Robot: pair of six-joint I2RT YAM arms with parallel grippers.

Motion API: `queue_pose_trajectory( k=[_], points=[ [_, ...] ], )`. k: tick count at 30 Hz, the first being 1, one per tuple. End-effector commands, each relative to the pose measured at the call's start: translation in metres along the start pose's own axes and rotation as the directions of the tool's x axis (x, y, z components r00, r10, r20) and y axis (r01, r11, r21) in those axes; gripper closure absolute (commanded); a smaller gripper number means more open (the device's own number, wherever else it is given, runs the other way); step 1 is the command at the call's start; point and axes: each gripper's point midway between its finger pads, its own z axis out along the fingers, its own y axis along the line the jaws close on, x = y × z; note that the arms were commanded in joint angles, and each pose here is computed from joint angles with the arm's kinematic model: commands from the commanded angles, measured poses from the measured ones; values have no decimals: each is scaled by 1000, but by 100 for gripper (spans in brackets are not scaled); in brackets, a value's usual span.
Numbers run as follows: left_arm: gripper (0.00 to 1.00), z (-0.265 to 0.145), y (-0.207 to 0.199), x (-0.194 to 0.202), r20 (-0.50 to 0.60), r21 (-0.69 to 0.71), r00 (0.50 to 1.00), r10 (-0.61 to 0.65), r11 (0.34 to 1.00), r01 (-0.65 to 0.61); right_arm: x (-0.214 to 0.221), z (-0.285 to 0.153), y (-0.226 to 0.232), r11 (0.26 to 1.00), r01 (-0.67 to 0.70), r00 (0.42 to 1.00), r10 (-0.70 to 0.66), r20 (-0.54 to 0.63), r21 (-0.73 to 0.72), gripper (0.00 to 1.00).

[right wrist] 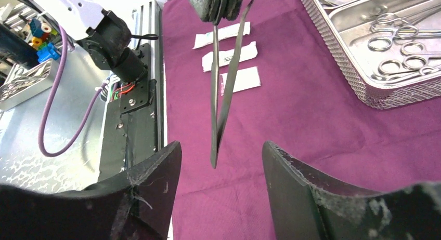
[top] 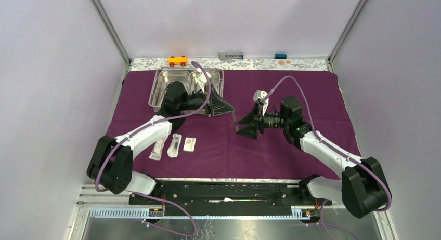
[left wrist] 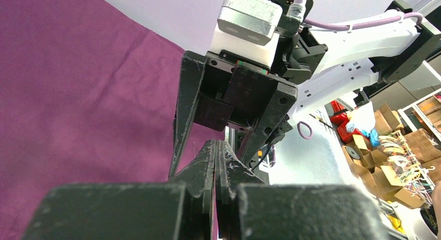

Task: Open and lay out the surgical kit
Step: Place the medical item in the surgical kit.

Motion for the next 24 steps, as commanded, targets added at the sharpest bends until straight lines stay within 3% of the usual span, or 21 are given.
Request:
queue_pose_trajectory(
  k=[1,7,14,19,22,24],
  points=[
    [100,-4,-26,-14,42,83,994,101,991,-105,-13,1,15,995,65,998,-63,29,-80,34],
    [100,-6,-40,-20,73,144,992,100,983,-110,-13,4,20,991,37,999,-33,30,-125,39],
    [100,-5,-39,-20,87,147,992,95,983,-107,-17,5,24,989,39,999,-35,30,-142,57],
    [100,-4,-37,-19,90,141,991,94,984,-106,-23,4,28,987,50,998,-45,39,-150,74],
    [100,-4,-31,-19,87,117,992,93,988,-103,-28,3,28,989,62,997,-56,47,-136,99],
    [100,-3,-25,-18,84,91,992,94,991,-101,-31,2,27,991,72,996,-66,57,-116,100]
  ],
)
